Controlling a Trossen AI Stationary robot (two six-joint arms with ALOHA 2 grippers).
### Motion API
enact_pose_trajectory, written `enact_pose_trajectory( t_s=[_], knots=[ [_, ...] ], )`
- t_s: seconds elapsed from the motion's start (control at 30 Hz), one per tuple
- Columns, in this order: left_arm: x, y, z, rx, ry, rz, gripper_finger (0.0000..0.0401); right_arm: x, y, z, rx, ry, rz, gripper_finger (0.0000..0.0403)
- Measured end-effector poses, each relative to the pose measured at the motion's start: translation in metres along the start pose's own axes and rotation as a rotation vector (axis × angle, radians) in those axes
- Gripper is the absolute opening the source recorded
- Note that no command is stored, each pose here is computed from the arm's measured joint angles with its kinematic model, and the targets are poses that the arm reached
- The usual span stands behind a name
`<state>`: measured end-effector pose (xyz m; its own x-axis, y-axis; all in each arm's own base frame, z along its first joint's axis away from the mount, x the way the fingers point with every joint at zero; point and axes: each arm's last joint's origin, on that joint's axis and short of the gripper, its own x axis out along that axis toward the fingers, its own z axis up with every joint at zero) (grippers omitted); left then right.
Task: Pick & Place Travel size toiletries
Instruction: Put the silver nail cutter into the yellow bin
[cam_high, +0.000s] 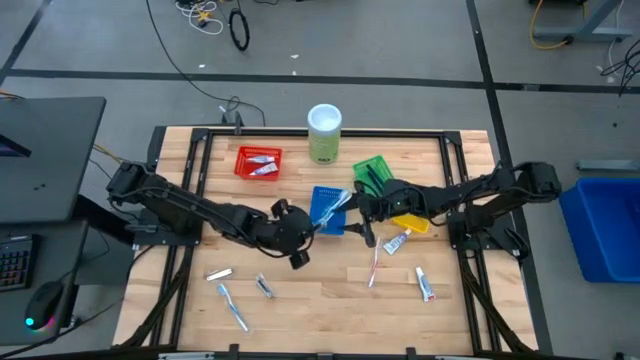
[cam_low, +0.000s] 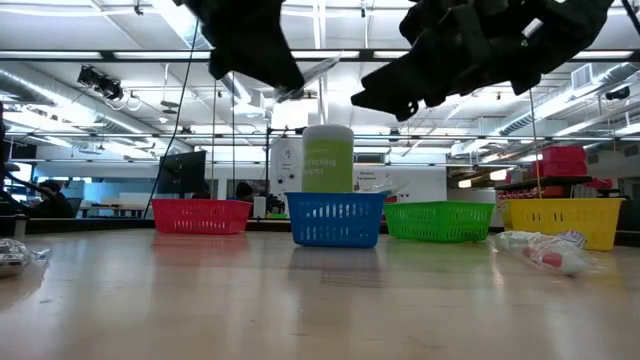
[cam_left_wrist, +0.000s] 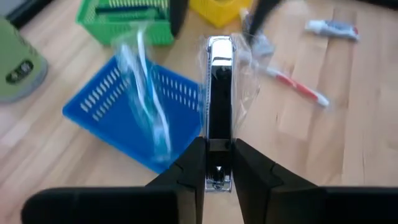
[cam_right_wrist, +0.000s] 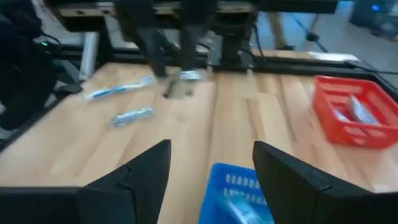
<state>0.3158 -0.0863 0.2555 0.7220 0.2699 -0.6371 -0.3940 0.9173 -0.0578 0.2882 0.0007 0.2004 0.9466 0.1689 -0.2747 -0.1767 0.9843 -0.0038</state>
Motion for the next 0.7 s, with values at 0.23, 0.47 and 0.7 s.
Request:
enact_pose_trajectory(
  t_s=[0.23,0.47,0.7],
  knots=[
    [0.012,0.001,0.007,0.029,-0.044,-0.032,0.0067,0.013,0.006,0.002,0.024,-0.14,0.096,0.0237],
    [0.019,0.001,0.011,0.053,-0.058,-0.073,0.007,0.021,0.008,-0.001,0.025,-0.199,0.106,0.0223],
    [0.022,-0.001,0.011,0.06,-0.07,-0.082,0.0072,0.021,0.008,-0.001,0.028,-0.194,0.107,0.0169]
  ],
)
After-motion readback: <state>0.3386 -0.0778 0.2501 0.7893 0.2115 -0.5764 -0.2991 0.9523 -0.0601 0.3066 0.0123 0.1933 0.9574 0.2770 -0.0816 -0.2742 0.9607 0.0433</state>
